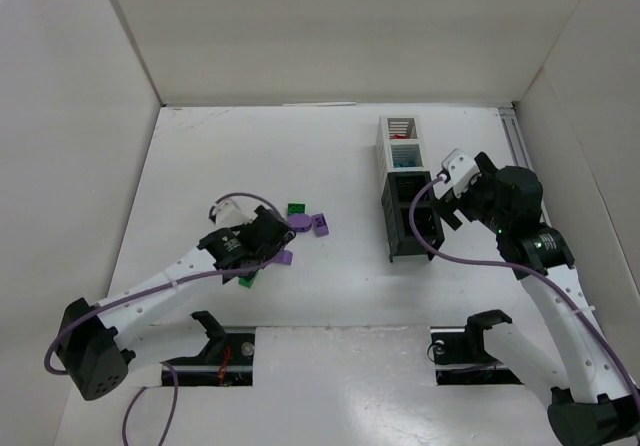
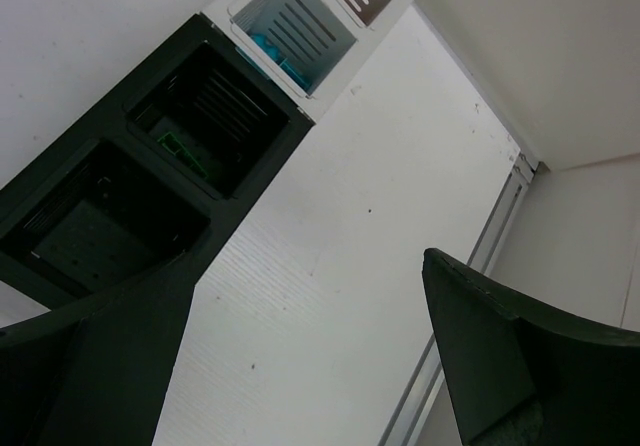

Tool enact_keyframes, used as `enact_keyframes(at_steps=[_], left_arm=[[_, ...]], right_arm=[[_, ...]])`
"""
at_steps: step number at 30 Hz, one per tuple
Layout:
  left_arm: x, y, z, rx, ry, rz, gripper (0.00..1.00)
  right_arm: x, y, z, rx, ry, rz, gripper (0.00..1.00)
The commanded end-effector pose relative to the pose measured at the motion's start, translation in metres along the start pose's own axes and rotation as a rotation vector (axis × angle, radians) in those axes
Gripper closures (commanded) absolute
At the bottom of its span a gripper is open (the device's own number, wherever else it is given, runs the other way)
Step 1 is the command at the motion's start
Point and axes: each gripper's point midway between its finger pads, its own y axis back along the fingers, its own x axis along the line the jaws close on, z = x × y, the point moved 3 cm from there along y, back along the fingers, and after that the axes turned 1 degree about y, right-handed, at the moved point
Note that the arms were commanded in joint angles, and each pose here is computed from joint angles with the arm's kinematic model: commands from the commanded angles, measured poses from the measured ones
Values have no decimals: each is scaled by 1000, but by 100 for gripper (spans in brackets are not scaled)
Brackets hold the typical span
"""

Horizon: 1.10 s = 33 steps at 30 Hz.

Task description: Sort the legos into containers by color

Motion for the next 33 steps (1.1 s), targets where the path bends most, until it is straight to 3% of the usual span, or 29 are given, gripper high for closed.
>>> enact_keyframes(at_steps=[1, 9, 14, 20, 26, 33], left_arm=[[56, -3, 17, -122, 264, 204, 0], [93, -23, 32, -171, 418, 263, 0], [105, -42, 33, -124, 391, 298, 10], [98, -53, 23, -39, 314, 328, 13], [102, -65, 12, 16, 260, 406, 34], [94, -67, -3, 114, 256, 347, 37]], right_arm=[[-5, 2, 19, -90, 23, -15, 0], [3, -9, 18, -83, 22, 39, 0], [2, -9, 15, -64, 20, 29, 0], [-1, -8, 13, -51, 20, 12, 0], [-2, -7, 9, -28, 9, -2, 0], [-3, -7, 8, -23, 9, -9, 0]])
